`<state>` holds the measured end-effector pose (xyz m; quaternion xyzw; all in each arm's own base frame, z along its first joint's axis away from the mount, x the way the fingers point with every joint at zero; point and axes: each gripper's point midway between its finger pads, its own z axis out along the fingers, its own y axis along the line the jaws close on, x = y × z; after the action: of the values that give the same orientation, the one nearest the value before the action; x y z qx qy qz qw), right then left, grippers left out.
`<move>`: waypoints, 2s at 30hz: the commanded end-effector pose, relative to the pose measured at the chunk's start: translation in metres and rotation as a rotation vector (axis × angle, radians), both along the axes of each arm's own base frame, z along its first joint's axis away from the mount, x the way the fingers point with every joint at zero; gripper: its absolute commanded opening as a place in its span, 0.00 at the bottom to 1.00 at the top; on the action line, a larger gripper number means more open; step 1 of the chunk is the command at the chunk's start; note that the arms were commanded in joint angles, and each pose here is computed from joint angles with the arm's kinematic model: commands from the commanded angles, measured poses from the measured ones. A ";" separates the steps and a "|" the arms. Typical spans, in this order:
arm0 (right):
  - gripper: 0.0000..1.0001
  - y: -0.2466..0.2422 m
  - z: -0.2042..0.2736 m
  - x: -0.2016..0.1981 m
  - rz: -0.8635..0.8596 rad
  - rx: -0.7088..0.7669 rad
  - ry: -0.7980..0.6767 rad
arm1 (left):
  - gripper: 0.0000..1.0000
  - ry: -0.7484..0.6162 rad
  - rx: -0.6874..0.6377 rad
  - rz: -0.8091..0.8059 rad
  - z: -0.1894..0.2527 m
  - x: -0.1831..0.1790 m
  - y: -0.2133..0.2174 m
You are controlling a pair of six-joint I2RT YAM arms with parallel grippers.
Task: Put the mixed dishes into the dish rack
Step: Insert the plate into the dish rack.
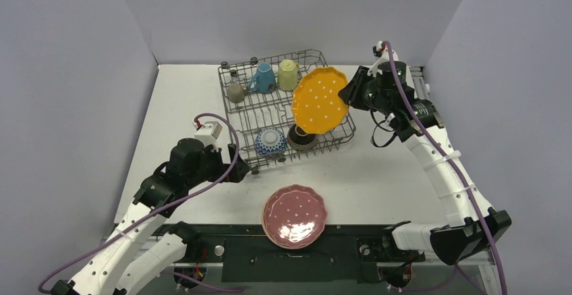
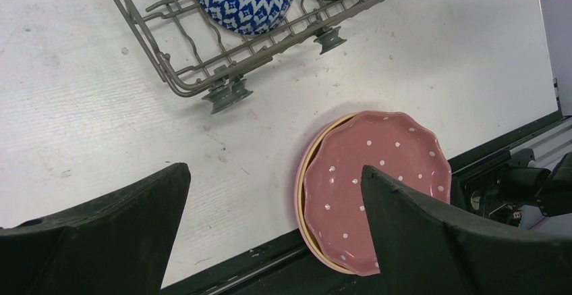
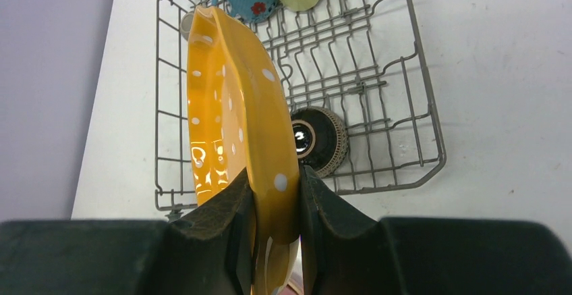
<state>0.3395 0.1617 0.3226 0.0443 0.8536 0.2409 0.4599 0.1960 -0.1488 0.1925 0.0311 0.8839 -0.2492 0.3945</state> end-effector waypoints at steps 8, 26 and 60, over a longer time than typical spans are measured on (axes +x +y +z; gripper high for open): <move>0.00 -0.014 0.080 0.060 -0.146 0.016 -0.322 | 0.96 -0.073 -0.021 0.008 0.016 0.004 0.002; 0.00 -0.035 0.067 0.126 -0.263 -0.248 -0.381 | 0.97 -0.064 -0.016 0.024 0.013 0.007 0.005; 0.00 0.010 0.020 0.182 -0.266 -0.746 -0.348 | 0.97 -0.046 -0.016 0.042 0.009 0.013 0.009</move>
<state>0.5089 0.1772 0.2684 -0.1165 0.8329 -0.1373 0.5232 0.2035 -0.1376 0.1927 0.0075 0.8836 -0.2392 0.4025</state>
